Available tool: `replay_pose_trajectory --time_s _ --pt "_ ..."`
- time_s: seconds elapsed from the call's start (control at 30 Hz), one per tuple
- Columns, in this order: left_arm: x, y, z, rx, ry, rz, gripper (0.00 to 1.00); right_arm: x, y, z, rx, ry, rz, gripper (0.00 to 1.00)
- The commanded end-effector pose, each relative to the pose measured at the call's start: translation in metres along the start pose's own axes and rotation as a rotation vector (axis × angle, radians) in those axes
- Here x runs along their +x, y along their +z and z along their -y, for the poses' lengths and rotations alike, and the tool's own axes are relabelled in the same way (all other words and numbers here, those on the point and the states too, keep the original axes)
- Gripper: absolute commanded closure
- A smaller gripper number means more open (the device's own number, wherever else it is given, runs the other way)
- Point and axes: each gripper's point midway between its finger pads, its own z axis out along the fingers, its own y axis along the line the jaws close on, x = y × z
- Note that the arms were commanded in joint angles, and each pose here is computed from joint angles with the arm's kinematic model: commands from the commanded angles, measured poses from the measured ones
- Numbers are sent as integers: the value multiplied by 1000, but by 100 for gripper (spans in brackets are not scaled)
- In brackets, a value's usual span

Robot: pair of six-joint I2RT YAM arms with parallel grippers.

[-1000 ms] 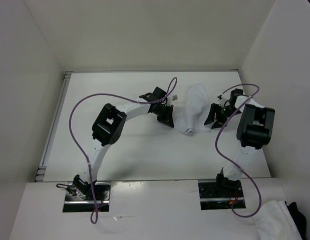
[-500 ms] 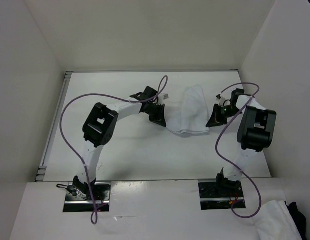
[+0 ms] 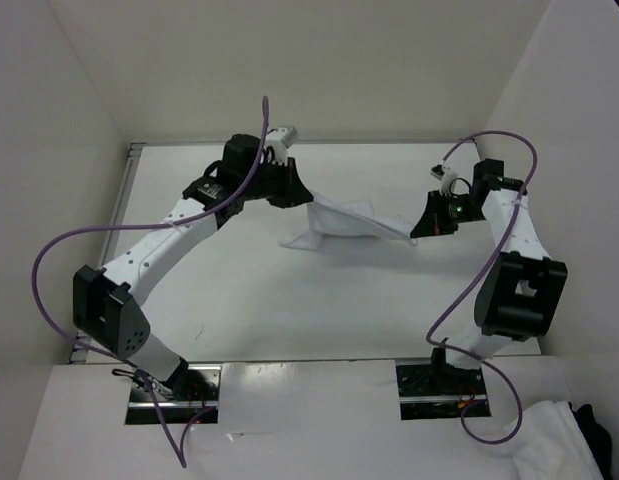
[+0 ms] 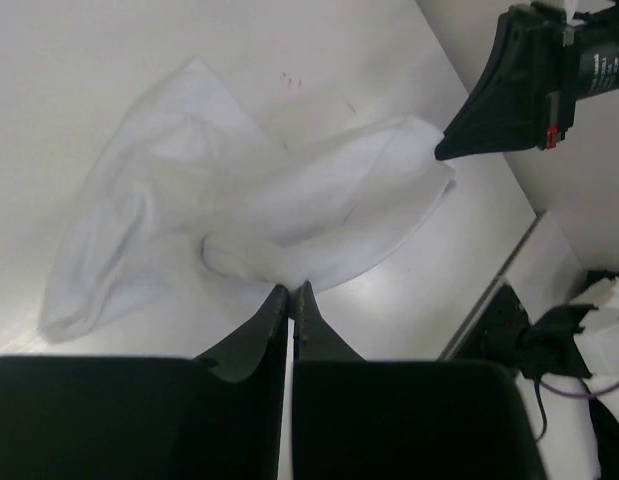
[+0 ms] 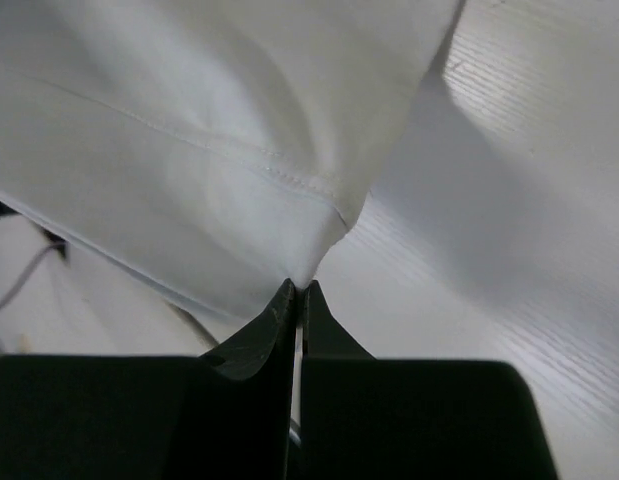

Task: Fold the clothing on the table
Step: Flatten the skirt out

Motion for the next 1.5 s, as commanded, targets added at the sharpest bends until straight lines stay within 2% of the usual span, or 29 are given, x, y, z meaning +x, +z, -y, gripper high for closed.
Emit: replay_pose_trajectory --time_s 0.0,0.13,0.17,0.23,0.27,0.3,0.33,0.4,0.43,0.47,0.53,0.57,0.6,0.63,0.7,0.73,0.83,0.87,0.9,0.93,0.97,1.0,1.03,1.1,1.13,1.2,1.3,1.4,1.47 --pt "-8 24 -37 -94 -46 -12 100 -52 12 -5 -112 87 91 100" --pt "-65 42 -57 -112 -5 43 100 -133 11 -7 -150 49 216 100" --pt "-62 59 -75 -136 -16 7 100 -143 12 -7 -134 18 226 100" --pt "-111 51 -82 -115 -11 98 100 -174 6 4 -84 -32 270 100" --pt "-118 58 -89 -86 -57 115 100 -198 -7 1 -59 -87 320 100" --pt "-131 52 -104 -97 -80 147 100 -213 -14 -3 -56 -102 354 100" --pt "-159 40 -96 -86 -52 206 100 -226 -21 -4 -39 -139 389 100" --pt "-182 30 -87 -83 -9 260 100 -261 -53 -30 -50 -256 506 100" --pt "-195 18 -80 -99 19 302 100 -269 -75 -57 -86 -291 564 100" --pt "-209 0 -68 -100 68 350 100 -278 -81 -62 -85 -331 621 100" --pt "-227 -28 -48 -135 137 420 100 -275 -96 -79 -93 -368 655 100" --pt "-225 -33 -51 -165 174 420 100 -263 -82 -69 -98 -329 624 100" --pt "-201 -21 -61 -193 165 362 100 -252 -73 -63 -99 -306 592 100" --pt "-195 -29 -57 -206 176 361 100 -242 -65 -51 -55 -317 568 100" --pt "-165 -20 -74 -233 162 311 100 -196 -28 -21 -32 -224 436 100" --pt "-120 -10 -94 -258 122 220 100 -177 -14 -9 -18 -201 387 100" --pt "-54 -3 -111 -278 80 111 100 -99 21 21 39 -156 205 100" --pt "10 3 -134 -311 24 -18 100 -65 34 37 74 -137 119 100" --pt "38 3 -142 -323 2 -67 100 -48 39 42 88 -117 74 100" --pt "63 -1 -147 -334 -17 -111 96 -18 45 44 87 -70 -5 100" --pt "119 -3 -154 -326 -73 -234 88 1 48 51 103 -73 -70 100" --pt "140 -11 -147 -308 -93 -288 81 22 46 45 87 -32 -140 96" --pt "152 -17 -145 -305 -106 -314 73 39 44 45 65 -5 -194 84" --pt "161 -29 -128 -288 -108 -311 34 58 34 46 42 -12 -259 62" --pt "153 -32 -123 -303 -108 -279 18 62 25 43 40 3 -266 28" --pt "126 -42 -114 -314 -80 -193 7 42 1 44 93 -70 -181 11" --pt "116 -39 -111 -302 -76 -183 4 13 -18 36 141 -146 -101 2" --pt "107 -20 -100 -210 -81 -214 4 12 -17 49 185 -104 -121 2" --pt "102 -5 -90 -120 -104 -231 1 22 -13 62 195 -41 -134 11"
